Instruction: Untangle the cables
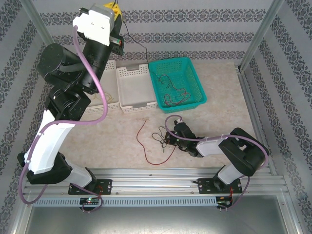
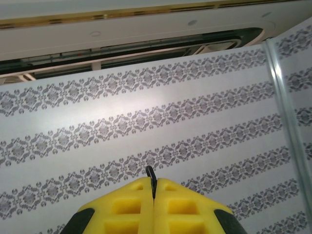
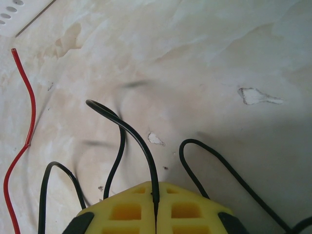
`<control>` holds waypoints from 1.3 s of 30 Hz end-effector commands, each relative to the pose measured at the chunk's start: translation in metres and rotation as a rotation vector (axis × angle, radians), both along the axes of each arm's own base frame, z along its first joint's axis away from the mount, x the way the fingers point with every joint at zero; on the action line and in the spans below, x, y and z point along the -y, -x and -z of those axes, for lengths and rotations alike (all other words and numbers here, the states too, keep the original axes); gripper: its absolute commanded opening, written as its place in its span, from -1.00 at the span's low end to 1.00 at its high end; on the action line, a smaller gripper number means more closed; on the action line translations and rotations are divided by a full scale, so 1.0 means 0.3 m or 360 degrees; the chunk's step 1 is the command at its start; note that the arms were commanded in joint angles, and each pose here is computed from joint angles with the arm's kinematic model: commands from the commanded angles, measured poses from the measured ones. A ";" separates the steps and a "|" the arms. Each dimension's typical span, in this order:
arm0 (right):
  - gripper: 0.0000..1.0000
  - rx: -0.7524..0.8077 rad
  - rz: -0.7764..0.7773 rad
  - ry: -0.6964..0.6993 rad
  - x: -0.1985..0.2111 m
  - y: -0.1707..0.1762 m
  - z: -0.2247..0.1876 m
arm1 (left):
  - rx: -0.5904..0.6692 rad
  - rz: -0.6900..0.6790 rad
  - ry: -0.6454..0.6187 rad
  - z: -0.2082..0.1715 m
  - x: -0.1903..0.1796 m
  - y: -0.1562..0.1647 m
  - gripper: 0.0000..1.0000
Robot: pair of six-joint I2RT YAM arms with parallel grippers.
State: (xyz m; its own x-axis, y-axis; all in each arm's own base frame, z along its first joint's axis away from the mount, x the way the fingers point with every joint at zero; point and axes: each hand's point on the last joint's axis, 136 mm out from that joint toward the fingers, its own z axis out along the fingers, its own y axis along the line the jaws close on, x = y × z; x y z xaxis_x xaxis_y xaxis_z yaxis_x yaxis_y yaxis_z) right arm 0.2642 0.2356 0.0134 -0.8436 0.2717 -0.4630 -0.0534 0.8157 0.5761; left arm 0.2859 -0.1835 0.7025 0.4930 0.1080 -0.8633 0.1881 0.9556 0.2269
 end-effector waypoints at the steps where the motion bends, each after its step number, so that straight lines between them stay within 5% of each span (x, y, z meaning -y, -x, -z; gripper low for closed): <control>1: -1.00 -0.0211 -0.0002 0.0273 0.097 0.074 0.144 | 0.0016 0.0067 0.0130 -0.014 -0.008 -0.034 -1.00; 39: -1.00 -0.0227 -0.0072 0.0225 0.079 0.063 0.157 | -0.0233 0.0037 0.0370 0.148 -0.083 -0.388 -1.00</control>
